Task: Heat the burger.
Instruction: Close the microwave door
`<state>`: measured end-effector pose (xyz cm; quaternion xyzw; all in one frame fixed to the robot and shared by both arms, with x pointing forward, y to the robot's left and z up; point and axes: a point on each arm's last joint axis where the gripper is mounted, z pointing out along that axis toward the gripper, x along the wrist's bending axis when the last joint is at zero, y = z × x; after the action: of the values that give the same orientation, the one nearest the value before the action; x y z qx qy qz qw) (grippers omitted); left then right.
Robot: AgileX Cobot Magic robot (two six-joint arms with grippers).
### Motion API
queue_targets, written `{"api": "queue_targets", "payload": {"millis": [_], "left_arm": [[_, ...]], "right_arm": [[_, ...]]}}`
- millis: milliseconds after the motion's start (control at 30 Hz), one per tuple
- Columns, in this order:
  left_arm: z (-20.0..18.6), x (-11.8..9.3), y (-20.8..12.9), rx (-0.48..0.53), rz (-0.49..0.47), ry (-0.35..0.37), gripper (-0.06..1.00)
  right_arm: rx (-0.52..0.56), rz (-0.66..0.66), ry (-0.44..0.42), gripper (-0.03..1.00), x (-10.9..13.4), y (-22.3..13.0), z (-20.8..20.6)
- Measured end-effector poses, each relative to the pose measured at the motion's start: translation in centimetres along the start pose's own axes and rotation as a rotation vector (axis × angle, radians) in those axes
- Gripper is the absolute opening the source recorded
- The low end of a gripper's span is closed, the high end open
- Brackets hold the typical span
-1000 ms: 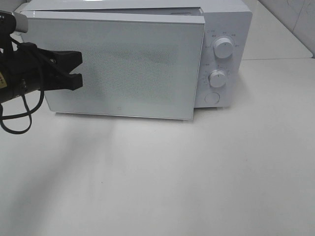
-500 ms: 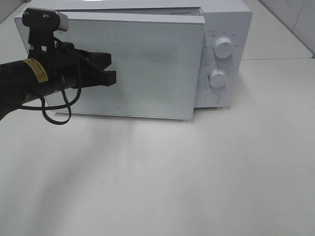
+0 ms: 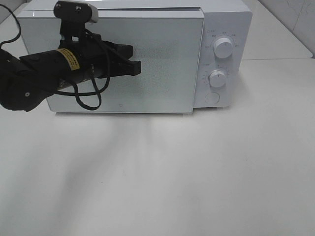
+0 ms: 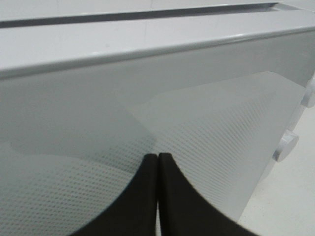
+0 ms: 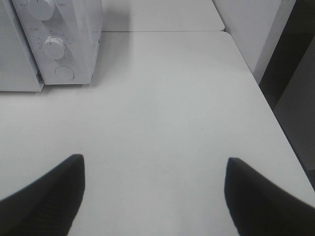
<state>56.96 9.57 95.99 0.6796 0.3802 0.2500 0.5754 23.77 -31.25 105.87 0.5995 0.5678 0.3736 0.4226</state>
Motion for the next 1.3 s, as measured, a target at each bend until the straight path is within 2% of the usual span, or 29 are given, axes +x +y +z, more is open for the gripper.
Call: {"api": "queue_targets", "payload": {"millis": [233,433,767,967,1200,1300], "left_arm": [[2.0,-1.8,0.6,-0.003,0.026,-0.049,0.0],[2.8,-2.6,0.6,-0.008,0.034,-0.061,0.0],[4.4,-4.0,0.6,-0.031,0.065,-0.028,0.0],[4.7,-3.9,0.7,-0.034,0.042,0.035,0.0],[4.7,-4.1,0.7,-0.02,0.046,0.046,0.0],[4.7,-4.5,0.8,-0.005,0.017,0.053,0.0]], "right_arm": [[0.0,0.0,0.0,0.75,0.0,0.0,0.0],[0.0,0.0,0.0,0.75,0.0,0.0,0.0],[0.0,0.0,0.0,0.75,0.0,0.0,0.0],[0.0,0.0,0.0,0.75,0.0,0.0,0.0],[0.0,0.0,0.0,0.75,0.0,0.0,0.0],[0.0,0.0,0.0,0.75,0.0,0.0,0.0]]}}
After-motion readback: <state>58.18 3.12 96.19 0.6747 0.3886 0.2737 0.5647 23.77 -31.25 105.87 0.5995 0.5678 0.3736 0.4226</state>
